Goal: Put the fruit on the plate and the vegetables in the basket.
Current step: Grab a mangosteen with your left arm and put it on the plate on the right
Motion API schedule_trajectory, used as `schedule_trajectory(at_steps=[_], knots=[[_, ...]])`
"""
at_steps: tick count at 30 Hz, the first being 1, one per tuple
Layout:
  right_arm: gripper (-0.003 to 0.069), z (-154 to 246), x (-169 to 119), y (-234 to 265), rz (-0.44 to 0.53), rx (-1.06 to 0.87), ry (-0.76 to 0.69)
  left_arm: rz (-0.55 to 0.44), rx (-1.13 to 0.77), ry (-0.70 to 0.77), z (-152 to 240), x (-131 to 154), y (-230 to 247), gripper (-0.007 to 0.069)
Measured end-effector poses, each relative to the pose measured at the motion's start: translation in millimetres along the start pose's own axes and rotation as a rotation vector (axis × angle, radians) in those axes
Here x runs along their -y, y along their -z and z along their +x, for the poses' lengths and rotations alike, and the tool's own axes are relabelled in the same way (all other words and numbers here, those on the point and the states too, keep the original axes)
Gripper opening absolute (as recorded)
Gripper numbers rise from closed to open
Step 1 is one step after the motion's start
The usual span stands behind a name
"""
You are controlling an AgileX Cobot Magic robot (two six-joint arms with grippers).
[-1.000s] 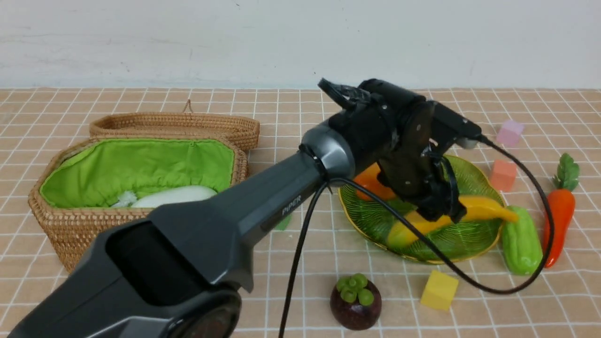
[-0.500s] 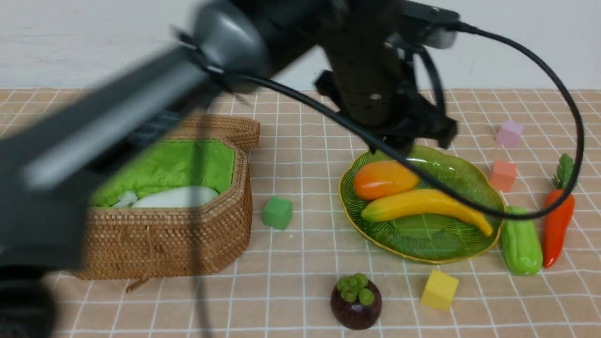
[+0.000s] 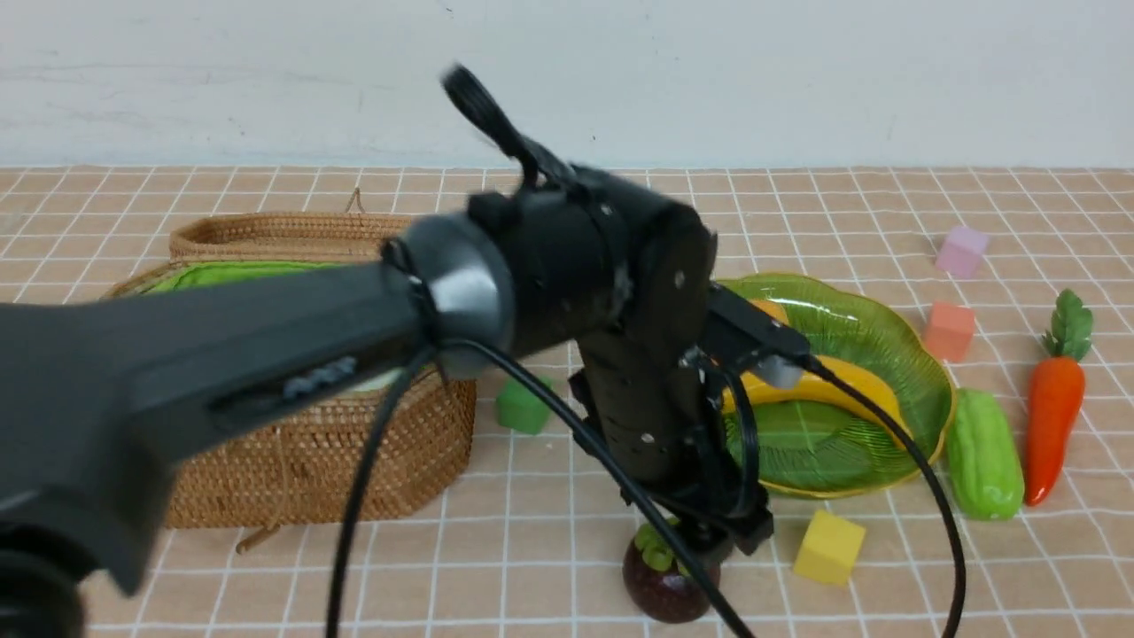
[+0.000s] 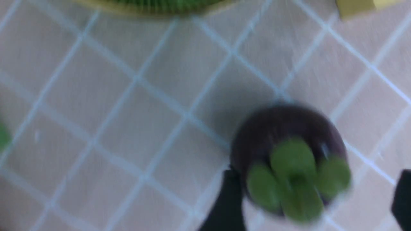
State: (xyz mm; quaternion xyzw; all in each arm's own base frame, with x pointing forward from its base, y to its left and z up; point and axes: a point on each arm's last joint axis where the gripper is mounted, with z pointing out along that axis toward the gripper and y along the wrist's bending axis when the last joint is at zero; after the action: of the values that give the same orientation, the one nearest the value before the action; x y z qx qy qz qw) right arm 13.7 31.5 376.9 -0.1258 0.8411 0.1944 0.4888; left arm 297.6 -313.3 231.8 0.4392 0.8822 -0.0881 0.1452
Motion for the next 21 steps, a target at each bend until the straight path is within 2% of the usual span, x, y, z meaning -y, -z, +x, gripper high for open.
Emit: schedule_trajectory(at_steps=[2,7,11,13,18,21], knots=[[0.0154,0.0,0.0,0.0,0.000,0.000,0.000,-0.015,-0.002,-0.049,-1.1,-2.4,-13.2,0.0666],[0.0154,0.0,-0.2,0.0,-0.002,0.000,-0.001,-0.041,-0.059,-0.095,2.7,-6.5,-37.5,0.0662],[0.0154,-0.1,-0.2,0.0,-0.002,0.001,-0.001,-0.038,-0.125,-0.099,8.7,-8.1,-60.2,0.0591],[0.0154,-0.4,-0.2,0.0,-0.002,0.004,-0.001,-0.040,-0.146,-0.104,10.5,-8.3,-63.0,0.0568],[0.0154,-0.8,-0.1,0.0,-0.001,0.009,-0.001,-0.048,-0.164,-0.112,11.0,-9.2,-61.5,0.0568],[0.0154,-2.2,0.0,0.0,0.000,0.024,-0.001,-0.064,-0.133,-0.097,-1.4,-9.8,-46.5,0.0568]])
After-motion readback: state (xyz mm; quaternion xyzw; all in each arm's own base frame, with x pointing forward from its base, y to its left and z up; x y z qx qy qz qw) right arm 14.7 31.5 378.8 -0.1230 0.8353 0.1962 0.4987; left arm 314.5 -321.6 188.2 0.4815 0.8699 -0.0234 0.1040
